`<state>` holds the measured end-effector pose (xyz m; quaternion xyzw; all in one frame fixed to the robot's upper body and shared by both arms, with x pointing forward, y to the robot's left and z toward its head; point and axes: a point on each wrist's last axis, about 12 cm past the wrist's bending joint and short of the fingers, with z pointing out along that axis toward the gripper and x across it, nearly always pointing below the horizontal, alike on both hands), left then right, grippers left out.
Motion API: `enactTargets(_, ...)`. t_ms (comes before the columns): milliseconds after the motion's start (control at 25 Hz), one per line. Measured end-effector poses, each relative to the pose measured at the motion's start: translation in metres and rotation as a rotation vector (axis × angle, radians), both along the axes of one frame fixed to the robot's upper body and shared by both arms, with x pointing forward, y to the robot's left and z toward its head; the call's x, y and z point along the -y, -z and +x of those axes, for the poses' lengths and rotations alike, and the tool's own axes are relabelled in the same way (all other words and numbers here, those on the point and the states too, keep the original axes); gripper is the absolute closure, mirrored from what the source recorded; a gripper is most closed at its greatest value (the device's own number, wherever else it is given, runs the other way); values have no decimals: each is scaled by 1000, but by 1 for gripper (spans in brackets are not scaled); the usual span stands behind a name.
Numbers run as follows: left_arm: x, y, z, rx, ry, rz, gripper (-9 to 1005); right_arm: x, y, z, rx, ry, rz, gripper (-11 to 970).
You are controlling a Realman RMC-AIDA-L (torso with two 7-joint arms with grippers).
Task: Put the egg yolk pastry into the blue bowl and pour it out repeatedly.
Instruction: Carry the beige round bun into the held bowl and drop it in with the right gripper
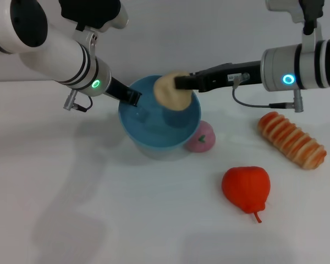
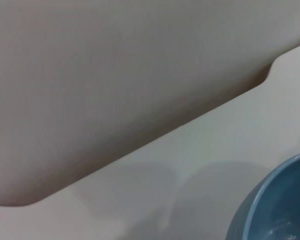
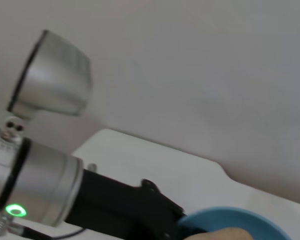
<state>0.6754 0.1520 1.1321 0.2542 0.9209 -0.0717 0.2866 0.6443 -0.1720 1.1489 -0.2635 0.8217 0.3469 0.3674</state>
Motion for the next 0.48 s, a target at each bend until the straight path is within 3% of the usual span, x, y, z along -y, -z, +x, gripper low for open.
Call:
enactTargets(240, 0, 0, 0, 2, 0, -1, 996, 1, 1, 1, 14, 3, 12, 720)
enactTargets(440, -1, 0, 0, 4, -4, -3, 996, 8, 4, 0, 28, 16, -1, 476)
enactTargets(480, -1, 1, 1, 9, -5, -3, 996, 11, 6, 0, 45, 19, -12, 473)
